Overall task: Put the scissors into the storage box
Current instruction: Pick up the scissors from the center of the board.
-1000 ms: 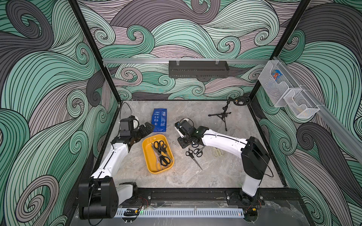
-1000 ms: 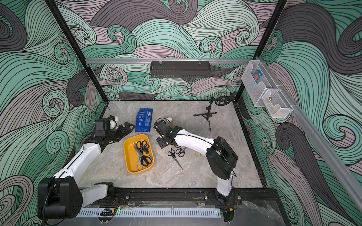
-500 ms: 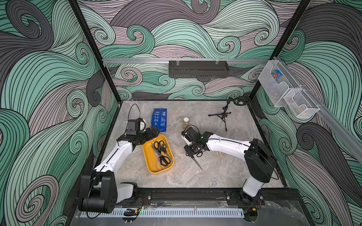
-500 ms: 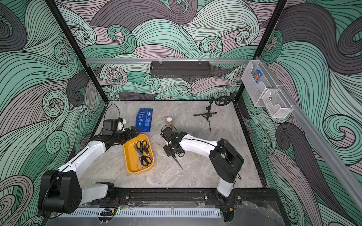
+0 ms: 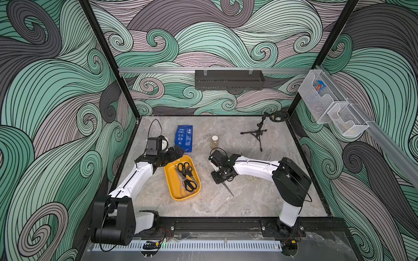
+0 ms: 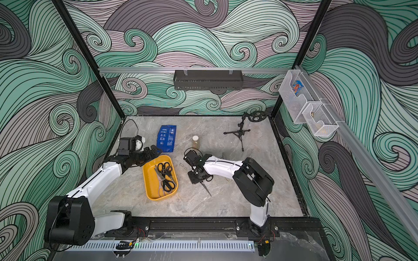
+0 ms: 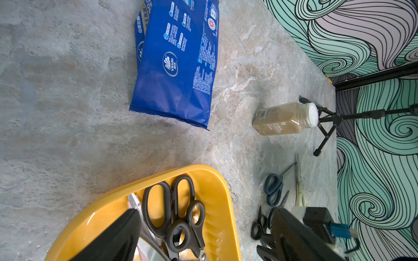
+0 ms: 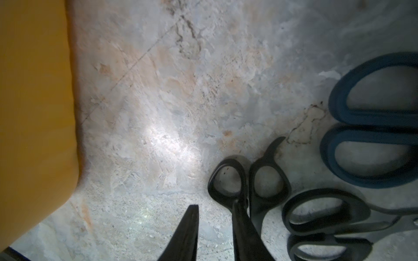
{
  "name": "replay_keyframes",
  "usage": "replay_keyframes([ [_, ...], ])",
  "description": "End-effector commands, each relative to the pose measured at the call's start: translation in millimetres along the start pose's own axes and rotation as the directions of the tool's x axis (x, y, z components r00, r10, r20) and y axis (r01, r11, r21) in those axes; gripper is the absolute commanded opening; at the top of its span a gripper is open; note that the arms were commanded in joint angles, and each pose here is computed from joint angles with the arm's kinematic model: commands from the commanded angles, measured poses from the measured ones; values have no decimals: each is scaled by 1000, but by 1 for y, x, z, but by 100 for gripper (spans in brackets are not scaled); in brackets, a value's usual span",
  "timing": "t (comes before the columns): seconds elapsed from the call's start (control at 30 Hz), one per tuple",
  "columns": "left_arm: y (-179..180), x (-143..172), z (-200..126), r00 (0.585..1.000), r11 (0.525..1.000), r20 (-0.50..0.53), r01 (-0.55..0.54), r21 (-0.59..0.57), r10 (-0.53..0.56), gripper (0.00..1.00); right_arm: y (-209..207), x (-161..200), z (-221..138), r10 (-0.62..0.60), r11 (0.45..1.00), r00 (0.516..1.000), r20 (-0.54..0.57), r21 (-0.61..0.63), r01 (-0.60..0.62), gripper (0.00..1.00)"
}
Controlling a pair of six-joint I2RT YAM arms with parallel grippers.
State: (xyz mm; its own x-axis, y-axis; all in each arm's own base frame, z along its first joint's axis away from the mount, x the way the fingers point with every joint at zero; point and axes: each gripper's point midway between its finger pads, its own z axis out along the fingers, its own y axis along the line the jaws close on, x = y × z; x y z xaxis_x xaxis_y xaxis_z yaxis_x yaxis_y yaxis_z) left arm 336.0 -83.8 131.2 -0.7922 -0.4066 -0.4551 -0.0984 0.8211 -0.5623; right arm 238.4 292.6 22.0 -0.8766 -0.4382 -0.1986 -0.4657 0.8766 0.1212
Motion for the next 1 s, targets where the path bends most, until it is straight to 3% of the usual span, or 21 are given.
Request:
replay_keyframes([
  [0.0, -7, -10, -4, 999, 999, 16, -36, -6, 36, 95, 6, -8, -3, 31, 1000, 999, 12, 0, -31, 29],
  [0.67, 0, -8, -6, 998, 998, 19, -57, -42, 57, 95, 3, -11, 8, 56, 996, 998, -1, 66, -56, 26],
  [0.97, 2, -7, -6, 998, 997, 19, -61, -50, 62, 95, -5, -1, 32, 42, 991, 998, -50, 127, -36, 27],
])
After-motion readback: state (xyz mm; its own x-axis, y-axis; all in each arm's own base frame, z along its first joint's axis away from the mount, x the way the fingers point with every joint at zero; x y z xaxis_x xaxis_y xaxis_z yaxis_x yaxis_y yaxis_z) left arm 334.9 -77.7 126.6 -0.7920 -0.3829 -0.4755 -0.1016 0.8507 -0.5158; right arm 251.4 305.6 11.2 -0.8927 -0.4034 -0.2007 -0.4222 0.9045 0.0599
